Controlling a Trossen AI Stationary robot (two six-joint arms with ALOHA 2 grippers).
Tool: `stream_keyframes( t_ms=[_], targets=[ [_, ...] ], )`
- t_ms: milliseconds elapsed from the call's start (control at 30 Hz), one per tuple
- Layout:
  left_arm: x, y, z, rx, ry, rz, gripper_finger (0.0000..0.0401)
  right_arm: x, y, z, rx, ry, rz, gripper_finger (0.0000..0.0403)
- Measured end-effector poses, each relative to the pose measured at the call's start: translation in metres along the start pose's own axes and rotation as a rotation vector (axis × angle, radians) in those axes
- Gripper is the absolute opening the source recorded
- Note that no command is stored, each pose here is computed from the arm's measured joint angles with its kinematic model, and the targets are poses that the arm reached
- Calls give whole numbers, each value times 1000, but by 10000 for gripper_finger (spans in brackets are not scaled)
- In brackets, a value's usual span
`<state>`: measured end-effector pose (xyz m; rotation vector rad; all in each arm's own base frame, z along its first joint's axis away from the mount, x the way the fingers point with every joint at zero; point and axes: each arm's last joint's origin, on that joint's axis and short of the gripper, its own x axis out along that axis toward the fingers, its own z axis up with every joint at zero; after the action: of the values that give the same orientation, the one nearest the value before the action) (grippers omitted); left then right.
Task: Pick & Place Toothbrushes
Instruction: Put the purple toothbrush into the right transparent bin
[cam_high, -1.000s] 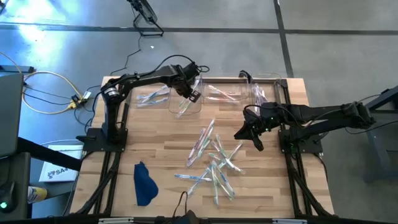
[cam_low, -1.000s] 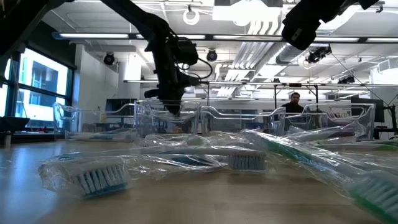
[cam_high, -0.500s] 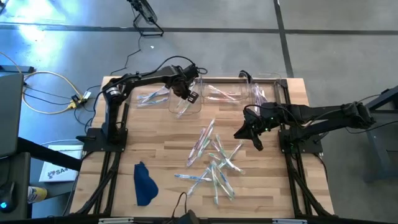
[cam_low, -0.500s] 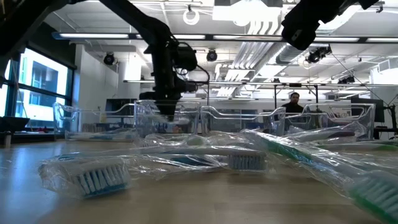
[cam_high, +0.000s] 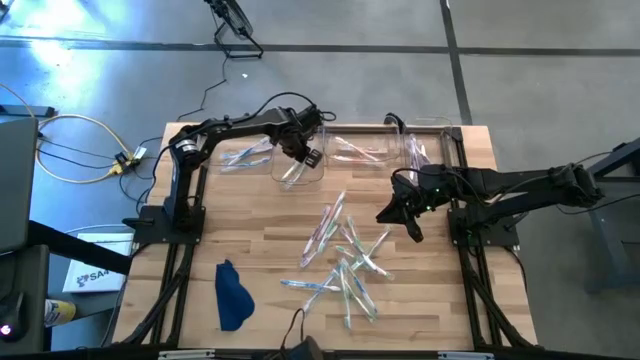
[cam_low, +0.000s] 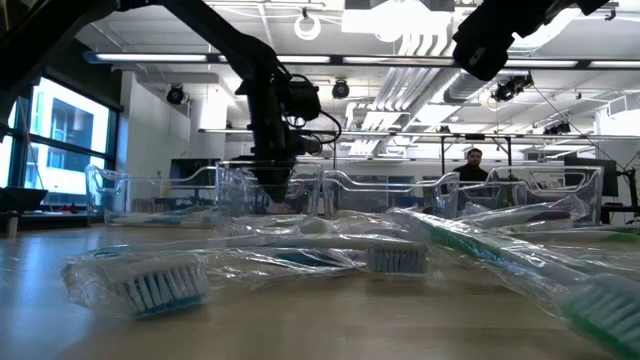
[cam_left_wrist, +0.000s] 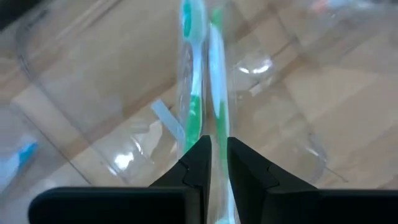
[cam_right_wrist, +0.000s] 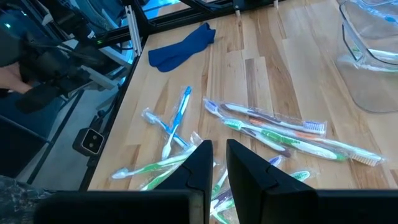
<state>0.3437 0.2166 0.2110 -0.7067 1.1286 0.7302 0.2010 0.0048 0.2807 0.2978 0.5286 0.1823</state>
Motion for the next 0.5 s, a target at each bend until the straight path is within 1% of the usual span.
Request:
stream_keyframes(
  t_ms=[167, 333, 400, 467, 500],
  targets=[
    [-1, -1, 5, 41, -26, -71, 49, 0, 0, 0, 0, 0, 0, 39],
    [-6, 6, 8, 53, -2, -186, 49, 0, 0, 0, 0, 0, 1, 39],
    [-7, 8, 9, 92, 12, -241, 49, 0, 0, 0, 0, -1, 1, 39],
    [-11, 9, 10, 141, -6, -248, 49, 0, 0, 0, 0, 0, 0, 39],
    [-14, 9, 9, 147, -14, -239, 49, 0, 0, 0, 0, -1, 0, 39]
  ],
)
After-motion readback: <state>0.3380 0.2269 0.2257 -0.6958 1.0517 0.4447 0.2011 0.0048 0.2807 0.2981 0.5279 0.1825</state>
